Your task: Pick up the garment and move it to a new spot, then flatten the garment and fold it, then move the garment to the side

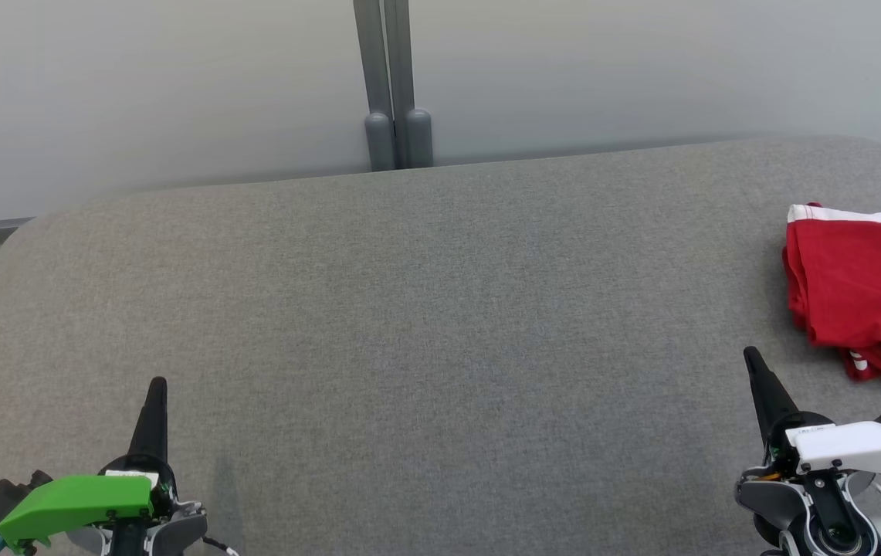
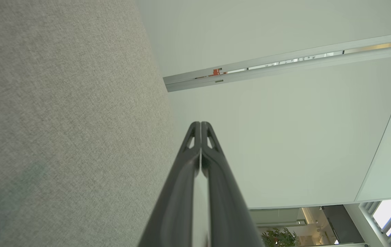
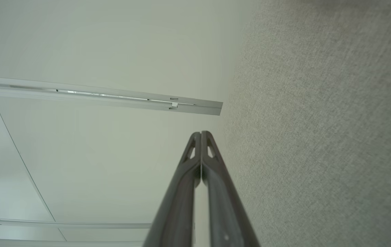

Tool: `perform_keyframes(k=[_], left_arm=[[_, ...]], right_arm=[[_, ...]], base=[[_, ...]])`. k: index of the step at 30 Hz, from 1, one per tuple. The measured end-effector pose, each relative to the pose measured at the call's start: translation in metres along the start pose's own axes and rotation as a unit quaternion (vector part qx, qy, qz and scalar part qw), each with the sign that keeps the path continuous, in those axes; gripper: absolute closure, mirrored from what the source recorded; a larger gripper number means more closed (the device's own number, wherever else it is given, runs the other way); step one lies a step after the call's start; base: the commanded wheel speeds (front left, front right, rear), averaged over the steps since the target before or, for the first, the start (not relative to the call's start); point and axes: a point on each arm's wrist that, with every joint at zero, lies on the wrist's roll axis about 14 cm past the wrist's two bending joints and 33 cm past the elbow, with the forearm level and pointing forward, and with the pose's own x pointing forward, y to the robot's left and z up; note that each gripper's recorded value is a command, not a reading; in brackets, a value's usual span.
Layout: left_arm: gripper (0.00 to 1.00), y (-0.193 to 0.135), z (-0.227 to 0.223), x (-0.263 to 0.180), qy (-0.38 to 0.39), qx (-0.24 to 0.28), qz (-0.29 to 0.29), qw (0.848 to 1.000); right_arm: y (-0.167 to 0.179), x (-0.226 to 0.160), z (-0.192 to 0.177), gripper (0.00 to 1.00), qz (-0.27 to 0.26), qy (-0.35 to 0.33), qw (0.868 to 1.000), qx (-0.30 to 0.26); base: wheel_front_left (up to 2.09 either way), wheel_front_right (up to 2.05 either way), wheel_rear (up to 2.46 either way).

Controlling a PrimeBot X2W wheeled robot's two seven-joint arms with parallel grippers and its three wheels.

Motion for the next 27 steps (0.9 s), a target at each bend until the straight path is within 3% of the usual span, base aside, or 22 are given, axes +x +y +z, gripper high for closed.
perform_keyframes(k=[27], left_arm=[[1.0, -0.014, 0.006, 0.008, 0.0, -0.08, -0.027, 0.996]], right_arm=[[0.01, 0.01, -0.004, 1.0, 0.018, 0.013, 0.996, 0.09]], base=[[0.0, 0.0, 0.0]])
